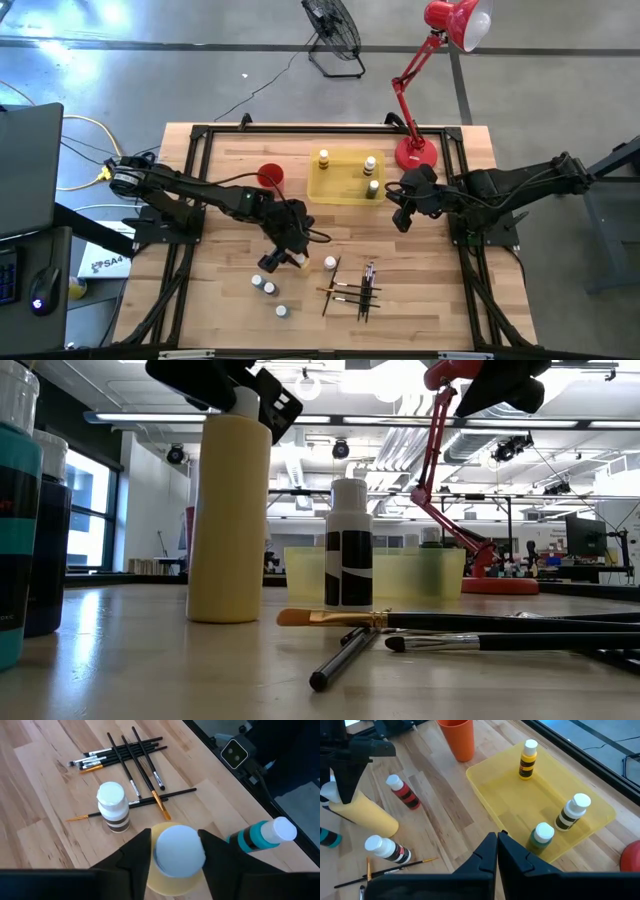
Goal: Pick & Place Paint Supplies
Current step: Put the light yellow paint bottle into the yellow bin
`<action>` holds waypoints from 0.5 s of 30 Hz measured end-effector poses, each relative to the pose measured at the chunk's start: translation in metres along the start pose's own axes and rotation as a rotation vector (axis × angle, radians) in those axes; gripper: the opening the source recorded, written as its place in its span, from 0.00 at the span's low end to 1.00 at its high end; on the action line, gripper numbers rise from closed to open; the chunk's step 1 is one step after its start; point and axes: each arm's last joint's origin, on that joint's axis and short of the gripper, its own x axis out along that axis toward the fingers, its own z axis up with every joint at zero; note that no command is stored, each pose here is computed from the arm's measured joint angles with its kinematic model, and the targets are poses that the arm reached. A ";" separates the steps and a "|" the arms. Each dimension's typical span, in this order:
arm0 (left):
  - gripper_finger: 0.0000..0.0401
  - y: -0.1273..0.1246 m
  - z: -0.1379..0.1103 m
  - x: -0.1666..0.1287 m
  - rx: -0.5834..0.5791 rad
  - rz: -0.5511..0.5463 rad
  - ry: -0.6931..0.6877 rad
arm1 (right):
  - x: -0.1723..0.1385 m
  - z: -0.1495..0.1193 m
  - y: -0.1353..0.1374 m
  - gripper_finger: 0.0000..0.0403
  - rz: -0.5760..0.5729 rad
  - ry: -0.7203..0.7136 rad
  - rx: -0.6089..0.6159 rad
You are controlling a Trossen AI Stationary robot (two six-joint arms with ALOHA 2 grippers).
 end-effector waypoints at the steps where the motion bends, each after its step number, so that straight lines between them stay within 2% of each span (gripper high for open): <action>1: 0.36 0.000 0.000 0.000 0.000 0.002 0.000 | 0.000 0.000 0.000 0.01 0.000 0.000 0.000; 10: 0.34 0.001 0.001 0.000 -0.026 0.033 -0.001 | 0.000 0.000 0.000 0.01 0.001 0.000 0.000; 15: 0.33 0.003 0.002 0.000 -0.048 0.092 0.000 | 0.000 0.000 0.000 0.01 0.001 0.000 0.000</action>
